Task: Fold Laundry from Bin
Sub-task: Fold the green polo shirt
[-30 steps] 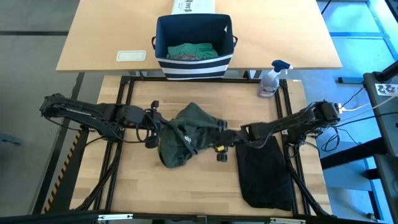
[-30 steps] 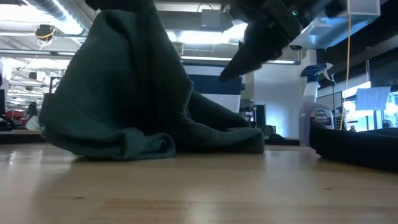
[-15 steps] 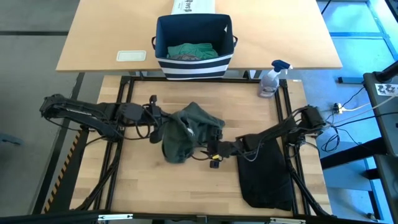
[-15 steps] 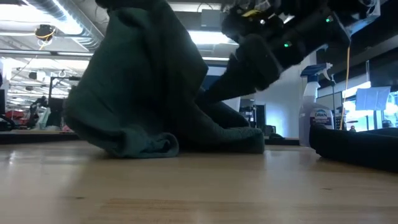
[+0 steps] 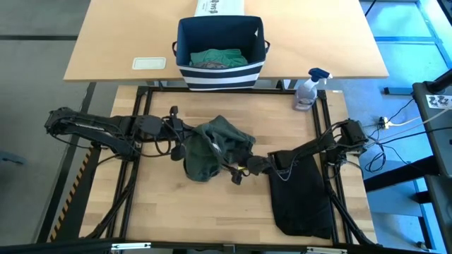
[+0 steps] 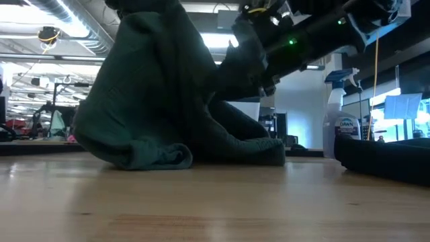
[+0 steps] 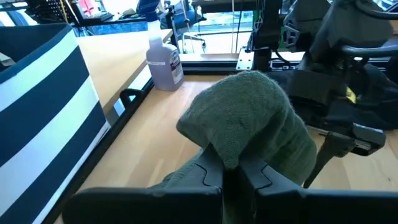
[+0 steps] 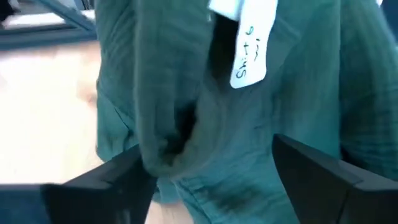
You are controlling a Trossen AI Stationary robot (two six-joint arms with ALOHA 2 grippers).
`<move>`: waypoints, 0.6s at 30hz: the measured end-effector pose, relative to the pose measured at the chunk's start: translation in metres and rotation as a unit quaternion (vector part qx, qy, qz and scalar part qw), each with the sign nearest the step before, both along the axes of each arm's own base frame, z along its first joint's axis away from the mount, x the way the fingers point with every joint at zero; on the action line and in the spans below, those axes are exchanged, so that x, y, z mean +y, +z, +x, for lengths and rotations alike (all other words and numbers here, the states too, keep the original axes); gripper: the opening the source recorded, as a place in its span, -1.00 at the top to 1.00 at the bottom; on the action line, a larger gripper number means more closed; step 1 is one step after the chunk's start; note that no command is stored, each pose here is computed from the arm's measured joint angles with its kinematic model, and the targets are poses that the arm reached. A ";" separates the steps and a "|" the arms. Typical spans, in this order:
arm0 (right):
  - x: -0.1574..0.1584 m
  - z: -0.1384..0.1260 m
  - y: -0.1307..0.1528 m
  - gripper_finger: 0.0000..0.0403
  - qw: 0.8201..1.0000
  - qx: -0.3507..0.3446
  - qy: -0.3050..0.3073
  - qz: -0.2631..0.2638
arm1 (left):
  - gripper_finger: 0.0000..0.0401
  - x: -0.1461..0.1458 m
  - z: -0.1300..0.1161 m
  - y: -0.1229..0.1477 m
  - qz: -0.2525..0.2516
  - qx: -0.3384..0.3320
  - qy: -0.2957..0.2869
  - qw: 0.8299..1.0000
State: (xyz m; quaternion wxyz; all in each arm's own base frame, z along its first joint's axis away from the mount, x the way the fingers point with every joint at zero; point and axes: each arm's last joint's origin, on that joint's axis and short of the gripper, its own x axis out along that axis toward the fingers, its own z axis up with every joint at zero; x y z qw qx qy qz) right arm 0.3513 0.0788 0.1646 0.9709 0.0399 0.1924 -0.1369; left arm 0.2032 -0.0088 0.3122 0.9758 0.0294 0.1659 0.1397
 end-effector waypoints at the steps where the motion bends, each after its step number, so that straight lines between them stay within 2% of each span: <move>1: -0.002 0.001 0.000 -0.55 1.000 -0.004 -0.005 0.012 | 1.00 0.000 0.000 0.001 0.000 -0.003 0.000 1.000; 6: -0.004 0.001 0.000 -0.59 0.998 -0.015 -0.028 0.061 | 1.00 0.000 0.001 0.004 -0.002 -0.020 0.000 1.000; 10: -0.004 0.001 0.000 -0.41 0.997 -0.017 -0.031 0.063 | 1.00 0.000 0.002 0.005 0.000 -0.024 -0.004 1.000; 14: -0.003 0.001 0.001 0.04 0.998 -0.019 -0.025 0.058 | 1.00 -0.001 0.002 0.004 -0.004 -0.023 -0.015 1.000; 18: -0.004 0.000 0.006 0.69 0.999 -0.018 -0.009 0.027 | 1.00 -0.002 0.000 0.003 -0.007 -0.015 -0.027 0.999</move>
